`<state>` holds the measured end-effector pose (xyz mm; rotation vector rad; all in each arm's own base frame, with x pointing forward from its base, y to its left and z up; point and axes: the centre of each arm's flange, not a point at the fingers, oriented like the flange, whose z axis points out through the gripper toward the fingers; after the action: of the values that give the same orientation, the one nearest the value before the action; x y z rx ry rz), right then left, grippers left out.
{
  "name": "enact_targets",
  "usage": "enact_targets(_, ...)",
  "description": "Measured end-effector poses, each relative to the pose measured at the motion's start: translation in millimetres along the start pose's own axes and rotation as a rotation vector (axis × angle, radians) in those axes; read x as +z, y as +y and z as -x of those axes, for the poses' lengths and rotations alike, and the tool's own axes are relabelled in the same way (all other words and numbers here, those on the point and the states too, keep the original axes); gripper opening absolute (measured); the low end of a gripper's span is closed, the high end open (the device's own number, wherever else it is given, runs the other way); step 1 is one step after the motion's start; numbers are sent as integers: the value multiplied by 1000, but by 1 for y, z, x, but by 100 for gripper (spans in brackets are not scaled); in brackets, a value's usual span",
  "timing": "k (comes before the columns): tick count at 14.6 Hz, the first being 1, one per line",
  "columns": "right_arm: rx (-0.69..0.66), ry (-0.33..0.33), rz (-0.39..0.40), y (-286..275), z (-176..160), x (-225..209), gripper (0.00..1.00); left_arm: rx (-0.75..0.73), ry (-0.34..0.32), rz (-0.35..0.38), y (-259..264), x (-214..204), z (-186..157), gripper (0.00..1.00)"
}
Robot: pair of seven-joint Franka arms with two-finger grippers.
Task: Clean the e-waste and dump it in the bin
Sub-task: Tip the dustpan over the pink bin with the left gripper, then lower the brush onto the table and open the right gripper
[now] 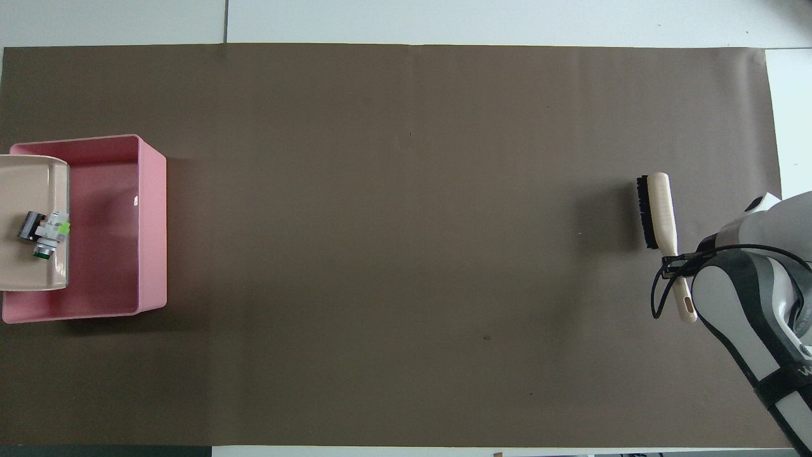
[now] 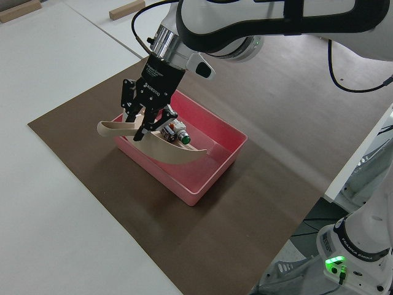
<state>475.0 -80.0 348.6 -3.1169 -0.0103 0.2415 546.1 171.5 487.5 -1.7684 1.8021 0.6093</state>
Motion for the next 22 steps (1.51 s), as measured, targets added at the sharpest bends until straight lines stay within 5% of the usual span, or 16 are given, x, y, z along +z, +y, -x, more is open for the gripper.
enact_targets(8,0,21,3,0,3,12,30,45,-342,41,8,-47,-33,33)
enact_targets(15,-31,56,14,-13,-6,-10,100,75,-493,15,6,-75,-43,33)
enact_targets(22,22,176,28,-70,-39,-119,100,67,-633,5,16,-68,-78,33)
